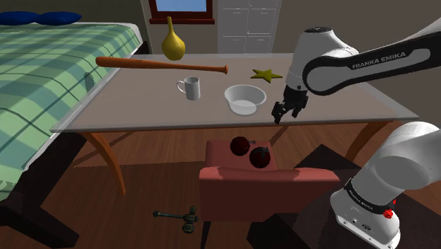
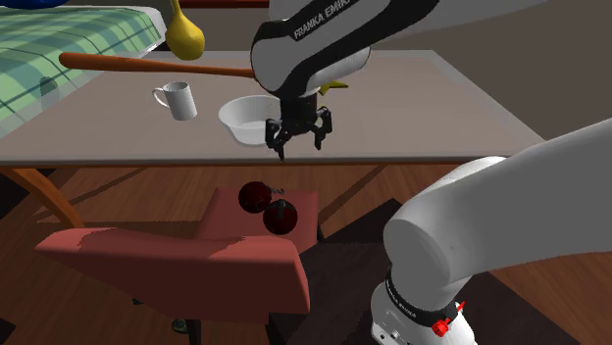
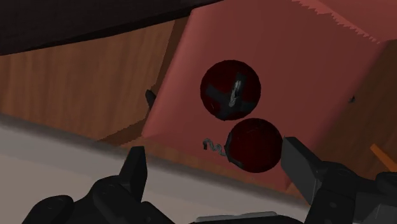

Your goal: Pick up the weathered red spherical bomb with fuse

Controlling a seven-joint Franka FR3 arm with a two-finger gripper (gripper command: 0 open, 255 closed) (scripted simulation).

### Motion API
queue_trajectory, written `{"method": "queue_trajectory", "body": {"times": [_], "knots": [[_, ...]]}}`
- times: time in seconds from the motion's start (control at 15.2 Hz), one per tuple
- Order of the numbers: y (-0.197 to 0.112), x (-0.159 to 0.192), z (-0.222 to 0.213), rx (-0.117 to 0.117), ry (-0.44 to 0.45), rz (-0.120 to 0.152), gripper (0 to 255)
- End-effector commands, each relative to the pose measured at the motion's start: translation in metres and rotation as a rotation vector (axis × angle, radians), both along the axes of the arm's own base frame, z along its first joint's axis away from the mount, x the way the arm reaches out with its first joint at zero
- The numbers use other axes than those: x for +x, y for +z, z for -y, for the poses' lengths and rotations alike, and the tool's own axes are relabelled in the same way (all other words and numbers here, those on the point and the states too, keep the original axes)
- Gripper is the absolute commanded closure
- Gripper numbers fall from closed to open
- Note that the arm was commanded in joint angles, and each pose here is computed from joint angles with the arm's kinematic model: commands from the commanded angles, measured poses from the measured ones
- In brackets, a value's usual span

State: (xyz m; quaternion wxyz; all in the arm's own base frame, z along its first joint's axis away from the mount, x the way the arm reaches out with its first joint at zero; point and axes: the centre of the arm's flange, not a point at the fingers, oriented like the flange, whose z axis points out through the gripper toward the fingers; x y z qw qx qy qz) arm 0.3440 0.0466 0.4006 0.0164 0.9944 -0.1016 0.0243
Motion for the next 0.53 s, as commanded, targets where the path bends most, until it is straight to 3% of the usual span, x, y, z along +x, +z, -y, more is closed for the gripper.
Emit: {"method": "queue_trajectory", "body": {"times": [0.0, 0.46], "knots": [[-0.026, 0.004, -0.009, 0.014, -0.022, 0.001, 0], [-0.114, 0.02, -0.028, 0.063, -0.092, -0.004, 0]]}}
